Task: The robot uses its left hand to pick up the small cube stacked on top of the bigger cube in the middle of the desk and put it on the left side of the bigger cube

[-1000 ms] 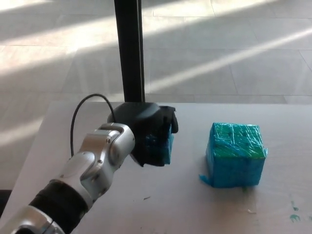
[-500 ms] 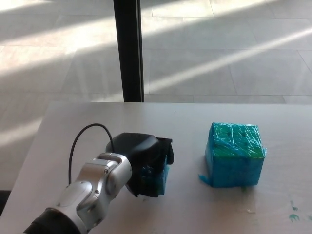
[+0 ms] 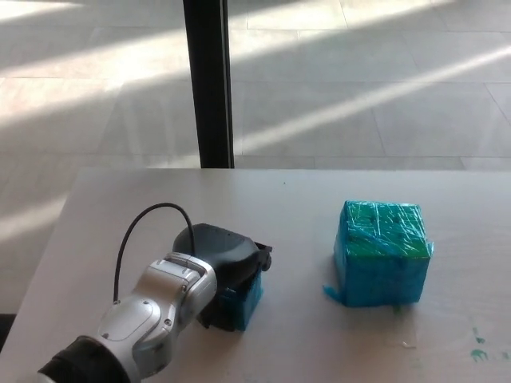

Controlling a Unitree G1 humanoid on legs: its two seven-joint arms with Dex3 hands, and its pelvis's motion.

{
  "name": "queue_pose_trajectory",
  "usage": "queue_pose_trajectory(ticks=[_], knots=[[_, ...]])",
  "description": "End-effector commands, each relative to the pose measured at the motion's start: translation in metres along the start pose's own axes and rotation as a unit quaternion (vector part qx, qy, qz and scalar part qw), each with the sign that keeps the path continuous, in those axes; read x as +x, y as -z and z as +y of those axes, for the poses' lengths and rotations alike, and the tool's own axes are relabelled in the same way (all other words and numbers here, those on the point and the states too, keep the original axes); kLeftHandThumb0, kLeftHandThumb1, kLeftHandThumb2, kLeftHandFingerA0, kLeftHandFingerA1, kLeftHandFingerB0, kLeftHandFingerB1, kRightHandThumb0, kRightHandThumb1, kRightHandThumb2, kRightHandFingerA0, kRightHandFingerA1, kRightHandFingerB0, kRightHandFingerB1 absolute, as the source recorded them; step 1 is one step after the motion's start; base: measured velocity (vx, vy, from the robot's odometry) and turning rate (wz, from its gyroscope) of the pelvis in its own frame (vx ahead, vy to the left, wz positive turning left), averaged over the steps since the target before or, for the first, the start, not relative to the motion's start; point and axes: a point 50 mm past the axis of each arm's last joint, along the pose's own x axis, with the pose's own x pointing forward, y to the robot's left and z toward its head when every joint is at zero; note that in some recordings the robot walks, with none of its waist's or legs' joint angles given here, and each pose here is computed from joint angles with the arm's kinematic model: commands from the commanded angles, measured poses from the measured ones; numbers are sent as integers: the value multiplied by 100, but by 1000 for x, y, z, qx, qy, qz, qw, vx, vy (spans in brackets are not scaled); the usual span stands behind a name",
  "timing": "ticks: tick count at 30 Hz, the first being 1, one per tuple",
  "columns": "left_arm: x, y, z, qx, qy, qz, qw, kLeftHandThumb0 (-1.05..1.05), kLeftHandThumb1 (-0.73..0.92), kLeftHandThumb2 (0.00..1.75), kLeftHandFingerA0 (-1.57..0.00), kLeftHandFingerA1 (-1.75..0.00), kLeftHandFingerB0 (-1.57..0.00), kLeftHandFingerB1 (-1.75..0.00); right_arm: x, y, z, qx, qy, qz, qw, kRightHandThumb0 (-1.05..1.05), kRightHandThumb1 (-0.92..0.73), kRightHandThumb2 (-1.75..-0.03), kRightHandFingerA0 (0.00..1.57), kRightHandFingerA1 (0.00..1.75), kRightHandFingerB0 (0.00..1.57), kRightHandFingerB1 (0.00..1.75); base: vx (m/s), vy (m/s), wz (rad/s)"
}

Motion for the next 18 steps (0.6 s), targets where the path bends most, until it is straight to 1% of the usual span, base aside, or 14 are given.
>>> queue_pose_trajectory(ticks=[1, 2, 3, 5, 6, 13, 14, 15, 16, 17, 18], knots=[[-3, 14, 2, 16, 61, 58, 996, -83, 51, 60, 0, -19, -6, -29, 2, 4, -2, 9, 6, 13, 1000, -40, -69, -61, 62, 55, 59, 40, 0, 0, 0], [-3, 14, 3, 13, 66, 58, 996, -84, 47, 88, 0, -21, -3, -14, 2, 4, -2, 7, 6, 13, 1000, -40, -69, -61, 61, 54, 58, 40, 0, 0, 0], [-3, 13, 3, 5, 70, 57, 996, -85, 44, 89, 0, -21, -3, -6, 2, 4, -2, 7, 5, 11, 1000, -40, -69, -61, 62, 56, 58, 39, 0, 0, 0], [-3, 13, 3, -6, 73, 55, 996, -85, 44, 89, 0, -21, -3, -6, 2, 4, -2, 8, 6, 10, 1000, -40, -69, -61, 62, 56, 58, 39, 0, 0, 0], [-3, 12, 5, -14, 76, 53, 996, -89, 47, 91, 0, -18, 0, 0, 2, 4, -2, 10, 6, 10, 1000, -38, -69, -61, 61, 54, 56, 39, 0, 0, 0], [-3, 12, 6, -31, 82, 53, 995, -91, 48, 93, 0, -18, 0, 0, 4, 7, -3, 16, 2, 12, 1000, -38, -68, -61, 60, 55, 56, 40, 0, 0, 0], [-3, 13, 7, -44, 73, 56, 995, -97, 59, 59, 0, 0, 0, 0, 3, 8, -3, 15, 6, 6, 1000, -40, -68, -61, 62, 57, 58, 40, 0, 0, 0], [-4, 16, 11, -61, 63, 58, 995, -100, 56, 98, 0, -14, 0, 0, 2, 7, -3, 8, 5, 6, 1000, -40, -68, -61, 61, 55, 56, 40, 0, 0, 0], [-4, 19, 15, -73, 53, 61, 994, -105, 59, 100, 0, -12, 0, 0, 2, 7, -3, 5, 5, 7, 1000, -40, -68, -61, 61, 55, 57, 39, 0, 0, 0], [-5, 24, 21, -105, 40, 59, 992, -105, 59, 101, 0, -12, 0, -1, 2, 7, -3, 8, 5, 9, 1000, -39, -68, -61, 61, 54, 57, 40, 0, 0, 0], [-8, 33, 33, -126, -1, 59, 990, -105, 57, 103, 0, -15, 0, -4, 2, 7, -2, 10, 3, 10, 1000, -39, -68, -61, 60, 54, 57, 40, 0, 0, 0]])
